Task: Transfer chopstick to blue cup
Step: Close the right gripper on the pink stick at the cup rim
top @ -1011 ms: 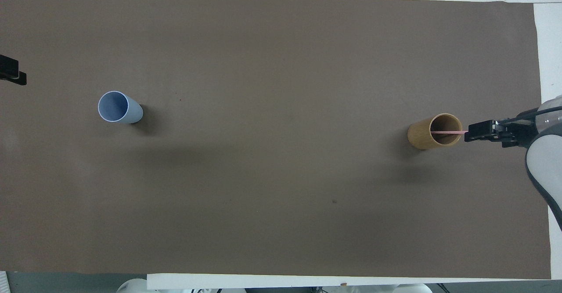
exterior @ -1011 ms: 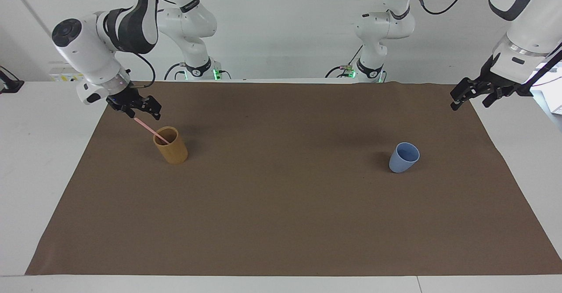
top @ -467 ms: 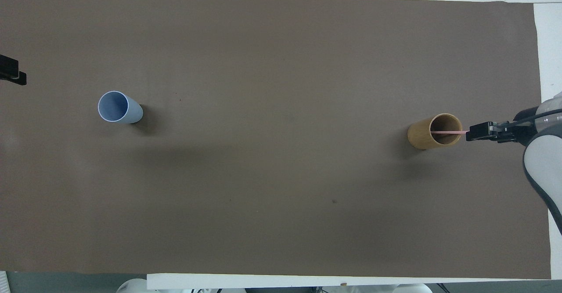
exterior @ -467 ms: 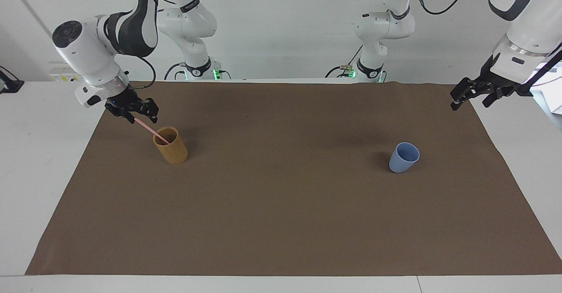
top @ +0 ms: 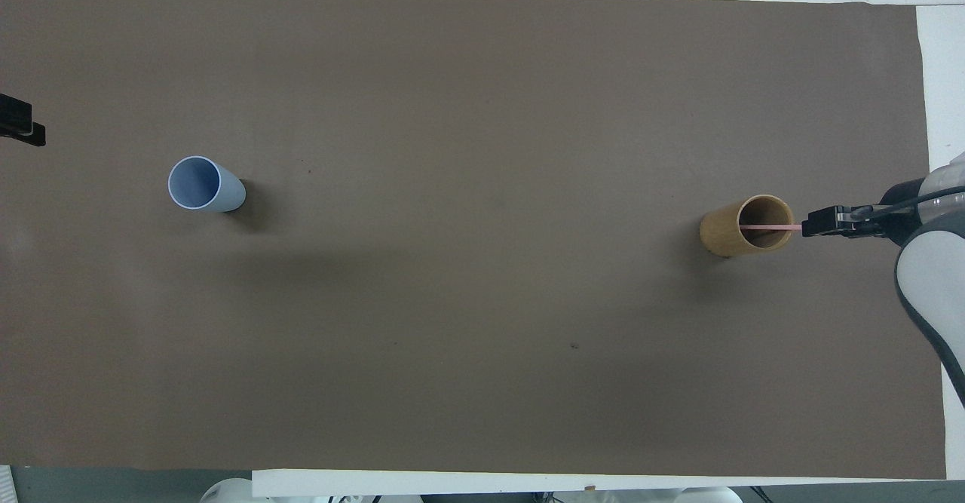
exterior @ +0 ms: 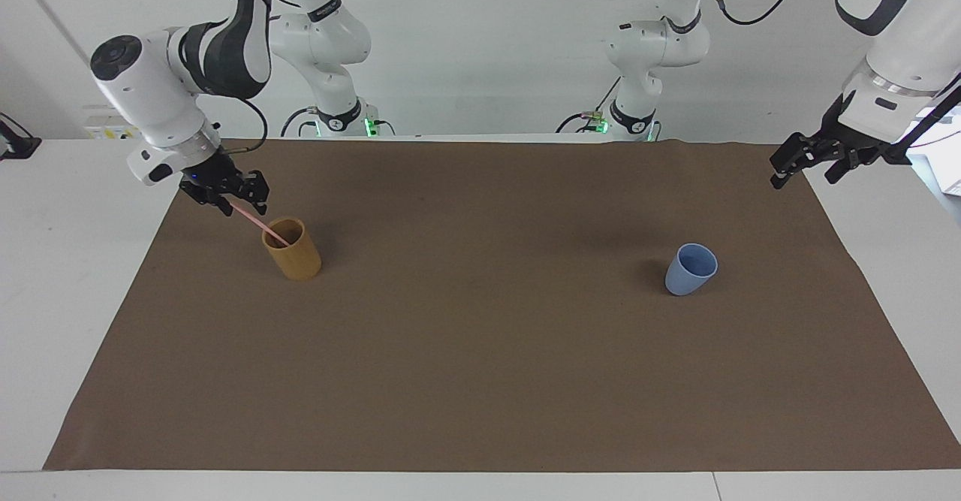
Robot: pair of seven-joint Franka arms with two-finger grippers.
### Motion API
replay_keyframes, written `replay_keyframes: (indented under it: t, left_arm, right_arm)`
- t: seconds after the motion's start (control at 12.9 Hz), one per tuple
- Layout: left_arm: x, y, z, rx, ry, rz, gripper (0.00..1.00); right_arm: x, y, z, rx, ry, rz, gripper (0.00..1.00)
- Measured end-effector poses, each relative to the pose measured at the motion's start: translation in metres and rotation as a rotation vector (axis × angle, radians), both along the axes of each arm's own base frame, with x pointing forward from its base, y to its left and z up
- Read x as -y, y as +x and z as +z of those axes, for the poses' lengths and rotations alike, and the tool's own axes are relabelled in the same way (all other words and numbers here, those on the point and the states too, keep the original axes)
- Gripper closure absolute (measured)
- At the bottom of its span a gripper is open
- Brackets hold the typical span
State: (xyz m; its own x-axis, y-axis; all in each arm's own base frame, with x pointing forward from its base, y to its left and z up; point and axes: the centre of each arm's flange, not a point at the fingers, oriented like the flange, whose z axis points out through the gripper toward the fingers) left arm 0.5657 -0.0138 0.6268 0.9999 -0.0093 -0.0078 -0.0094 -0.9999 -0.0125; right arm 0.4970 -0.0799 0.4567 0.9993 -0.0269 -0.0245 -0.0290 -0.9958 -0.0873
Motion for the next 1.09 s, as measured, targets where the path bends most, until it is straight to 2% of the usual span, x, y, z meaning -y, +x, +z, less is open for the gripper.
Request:
replay_keyframes:
  t: [0.31, 0.39, 0.47, 0.62, 0.78, 1.09]
  left_arm:
    - [0.0, 0.0, 0.0, 0.0, 0.0, 0.0, 0.0]
    - [0.0, 0.0, 0.0, 0.0, 0.0, 0.0, 0.0]
    - [0.0, 0.0, 0.0, 0.0, 0.0, 0.0, 0.0]
    - [0.0, 0.0, 0.0, 0.0, 0.0, 0.0, 0.0]
    - [0.0, 0.0, 0.0, 0.0, 0.0, 0.0, 0.0]
    - [0.0, 0.0, 0.0, 0.0, 0.0, 0.0, 0.0]
  right_arm:
    - [-0.002, 0.001, 0.001, 0.004, 0.002, 0.011, 0.43]
    - [-0.004, 0.001, 0.002, 0.004, 0.003, 0.014, 0.49]
    - [-0.005, 0.002, 0.003, 0.002, 0.004, 0.017, 0.49]
    - [-0.006, 0.004, 0.007, -0.001, 0.006, 0.02, 0.67]
    - [-0.006, 0.006, 0.011, 0.0, 0.006, 0.021, 0.7]
    - [-0.006, 0.005, 0.011, -0.004, 0.008, 0.039, 0.69]
